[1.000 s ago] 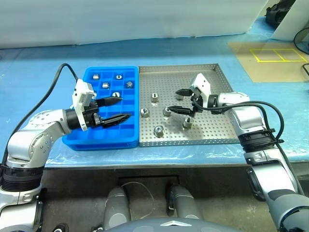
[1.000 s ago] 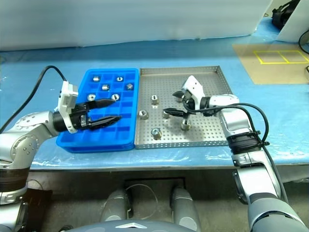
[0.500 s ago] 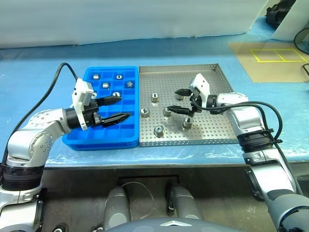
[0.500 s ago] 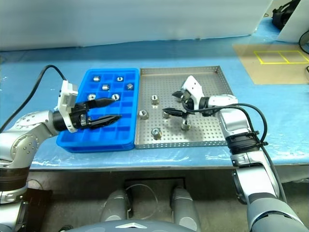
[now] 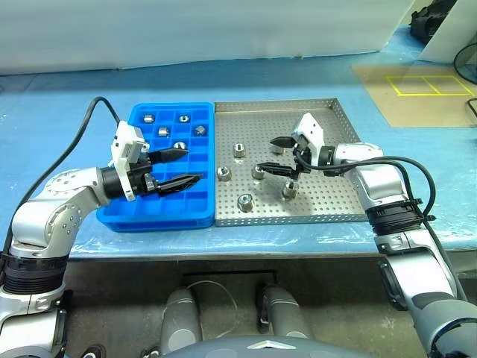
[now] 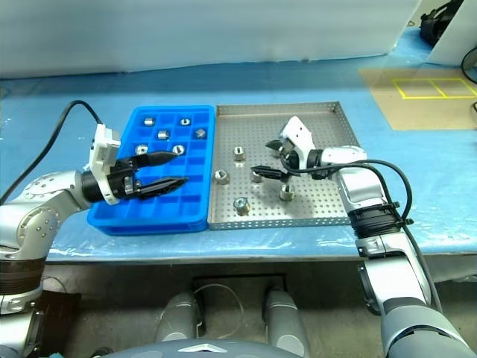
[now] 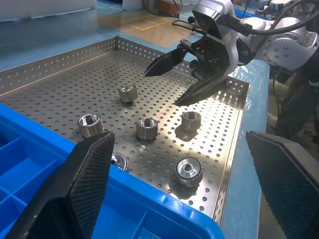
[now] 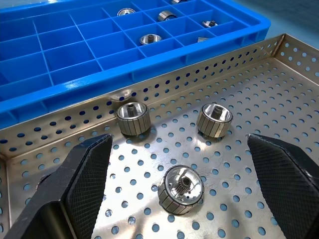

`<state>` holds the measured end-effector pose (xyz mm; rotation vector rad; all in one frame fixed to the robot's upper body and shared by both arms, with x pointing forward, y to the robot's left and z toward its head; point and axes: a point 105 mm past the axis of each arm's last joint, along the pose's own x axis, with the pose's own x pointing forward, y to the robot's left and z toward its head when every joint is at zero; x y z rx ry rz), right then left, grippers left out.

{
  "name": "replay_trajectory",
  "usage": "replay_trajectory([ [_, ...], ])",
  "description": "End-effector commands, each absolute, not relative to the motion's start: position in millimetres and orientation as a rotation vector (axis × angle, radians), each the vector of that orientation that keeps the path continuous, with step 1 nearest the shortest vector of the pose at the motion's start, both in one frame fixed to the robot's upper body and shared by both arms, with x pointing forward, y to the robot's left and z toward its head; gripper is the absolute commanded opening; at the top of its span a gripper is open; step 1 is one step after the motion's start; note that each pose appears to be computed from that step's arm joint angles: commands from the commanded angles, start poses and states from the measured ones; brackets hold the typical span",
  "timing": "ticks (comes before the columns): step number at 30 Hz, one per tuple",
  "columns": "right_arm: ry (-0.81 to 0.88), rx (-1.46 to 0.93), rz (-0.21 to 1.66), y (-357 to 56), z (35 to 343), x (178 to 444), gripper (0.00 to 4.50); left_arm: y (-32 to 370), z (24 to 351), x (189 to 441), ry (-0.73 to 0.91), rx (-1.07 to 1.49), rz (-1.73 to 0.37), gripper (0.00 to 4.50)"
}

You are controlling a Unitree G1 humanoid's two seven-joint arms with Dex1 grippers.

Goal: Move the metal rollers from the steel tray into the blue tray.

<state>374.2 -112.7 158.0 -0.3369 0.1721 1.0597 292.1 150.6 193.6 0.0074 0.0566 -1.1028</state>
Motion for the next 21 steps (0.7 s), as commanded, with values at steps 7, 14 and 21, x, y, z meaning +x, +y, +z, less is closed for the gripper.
replay_trajectory([
  [7, 0.13, -0.384, 1.063, -110.9, 168.2, 376.4, 4.45, 134.3, 211.4, 310.0, -0.025, 0.144, -1.154, 4.44],
  [14, 0.098, -0.38, 1.005, -115.1, 174.6, 381.8, 4.45, 106.9, 202.0, 351.3, -0.009, 0.195, -1.226, 4.44],
  [21, 0.073, -0.363, 0.915, -131.6, 181.1, 381.4, 4.45, 75.1, 176.9, 356.9, 0.114, 0.143, -1.398, 4.44],
])
